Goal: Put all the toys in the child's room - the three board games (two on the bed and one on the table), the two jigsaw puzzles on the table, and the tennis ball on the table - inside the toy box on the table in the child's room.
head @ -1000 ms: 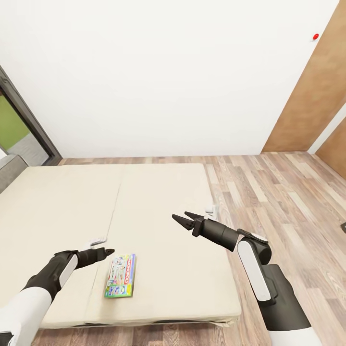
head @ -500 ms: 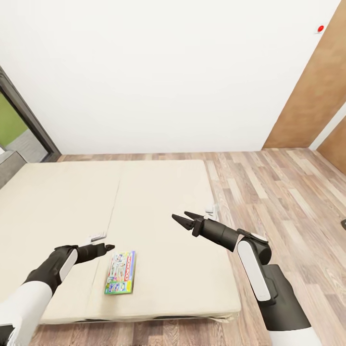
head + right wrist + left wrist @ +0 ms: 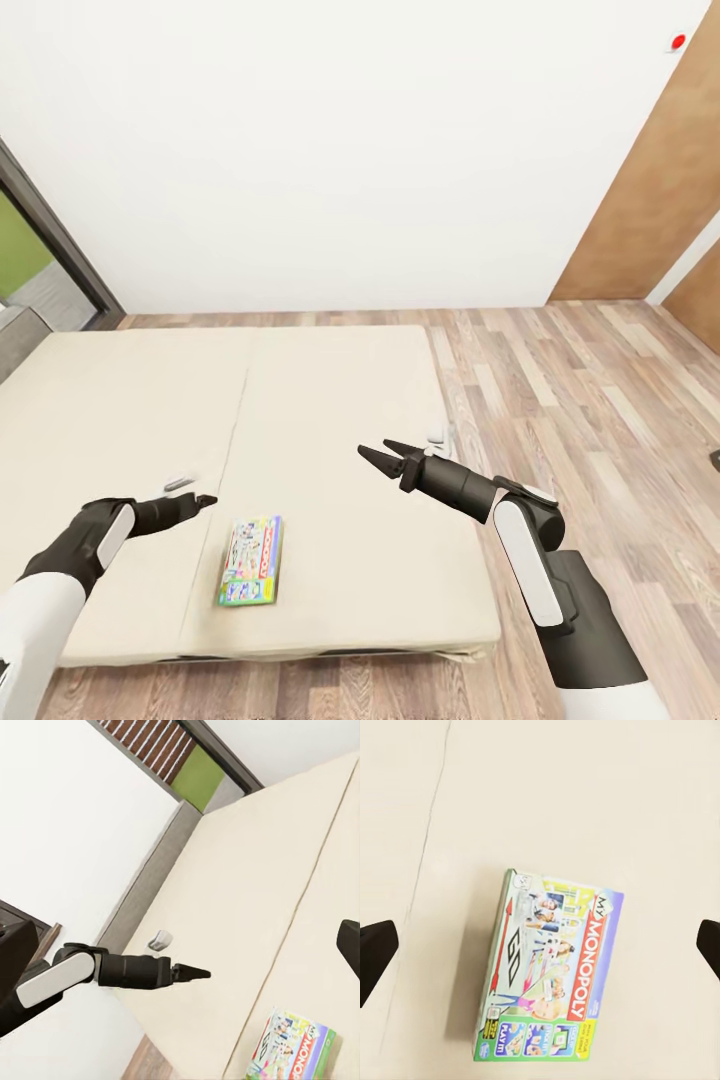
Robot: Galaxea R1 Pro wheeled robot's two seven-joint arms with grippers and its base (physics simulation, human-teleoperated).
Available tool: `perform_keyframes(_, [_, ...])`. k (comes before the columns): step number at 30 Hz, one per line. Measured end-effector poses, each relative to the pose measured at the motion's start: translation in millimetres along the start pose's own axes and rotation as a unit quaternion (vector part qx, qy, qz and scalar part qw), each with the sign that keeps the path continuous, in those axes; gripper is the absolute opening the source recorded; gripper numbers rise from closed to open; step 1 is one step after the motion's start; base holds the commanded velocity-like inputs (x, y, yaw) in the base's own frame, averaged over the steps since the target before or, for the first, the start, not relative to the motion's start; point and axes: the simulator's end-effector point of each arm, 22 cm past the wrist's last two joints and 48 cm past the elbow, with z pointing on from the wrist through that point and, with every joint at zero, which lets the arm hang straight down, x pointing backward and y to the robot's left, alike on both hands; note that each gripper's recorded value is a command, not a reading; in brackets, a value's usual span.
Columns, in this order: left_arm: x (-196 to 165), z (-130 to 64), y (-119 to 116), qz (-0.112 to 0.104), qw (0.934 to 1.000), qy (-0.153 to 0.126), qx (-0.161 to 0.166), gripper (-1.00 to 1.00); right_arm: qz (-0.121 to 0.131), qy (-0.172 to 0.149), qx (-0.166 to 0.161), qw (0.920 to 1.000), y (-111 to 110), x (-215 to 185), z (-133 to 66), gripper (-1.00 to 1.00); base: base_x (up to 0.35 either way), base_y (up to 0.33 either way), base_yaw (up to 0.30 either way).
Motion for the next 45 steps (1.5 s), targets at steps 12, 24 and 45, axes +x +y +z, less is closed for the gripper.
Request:
perform_keyframes(12, [-4, 1.7, 9, -0.013, 0.9998, 0.015, -0.01, 1.0, 0.008, 0.004, 0.002, 1.0, -8, 7, 1.6, 1.0, 0.0, 0.0, 0.0])
perform_keyframes(24, [4, 10.3, 11, -0.014, 0.9995, 0.024, -0.013, 1.0, 0.016, 0.009, 0.005, 0.9998, -16, 14, 3.4, 1.0, 0.0, 0.0, 0.0])
perform_keyframes(45, [16, 23.0, 18, -0.016, 0.9991, 0.035, -0.018, 1.0, 0.011, 0.031, -0.02, 0.9993, 1, 32, 16.8, 1.0, 0.0, 0.0, 0.0])
